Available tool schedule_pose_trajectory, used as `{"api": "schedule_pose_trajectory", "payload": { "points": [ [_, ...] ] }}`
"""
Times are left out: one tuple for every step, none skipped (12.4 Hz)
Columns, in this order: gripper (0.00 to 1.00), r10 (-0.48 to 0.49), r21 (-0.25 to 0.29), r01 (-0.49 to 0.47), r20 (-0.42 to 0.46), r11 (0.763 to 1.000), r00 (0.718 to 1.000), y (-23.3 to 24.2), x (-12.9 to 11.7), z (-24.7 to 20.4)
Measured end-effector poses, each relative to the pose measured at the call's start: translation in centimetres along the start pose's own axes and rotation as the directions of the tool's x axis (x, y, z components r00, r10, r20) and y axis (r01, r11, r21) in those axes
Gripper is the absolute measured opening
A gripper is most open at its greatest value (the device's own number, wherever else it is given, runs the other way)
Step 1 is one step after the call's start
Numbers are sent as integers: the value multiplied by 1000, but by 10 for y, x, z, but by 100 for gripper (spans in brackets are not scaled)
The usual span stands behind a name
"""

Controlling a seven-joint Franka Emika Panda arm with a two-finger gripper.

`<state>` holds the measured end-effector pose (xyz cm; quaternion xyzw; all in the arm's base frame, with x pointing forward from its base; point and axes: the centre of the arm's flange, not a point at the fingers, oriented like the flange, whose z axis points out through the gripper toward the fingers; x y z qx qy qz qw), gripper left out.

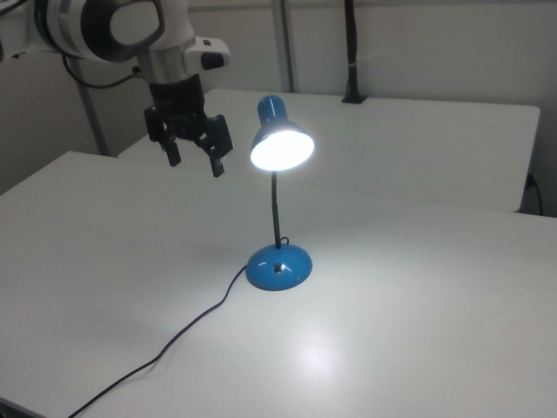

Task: Turn on the lamp

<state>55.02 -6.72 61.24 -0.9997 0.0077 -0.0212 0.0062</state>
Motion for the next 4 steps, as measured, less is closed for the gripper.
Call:
{"api": "schedule_pose_trajectory", "payload": {
  "points": [
    [100,30,9,-30,-41,1000,999,0,6,-2],
    [100,44,11,-44,-55,999,998,0,9,-1],
    [100,53,12,-53,-57,999,997,1,11,2],
    [100,55,12,-54,-57,998,997,1,12,4]
  ]
}}
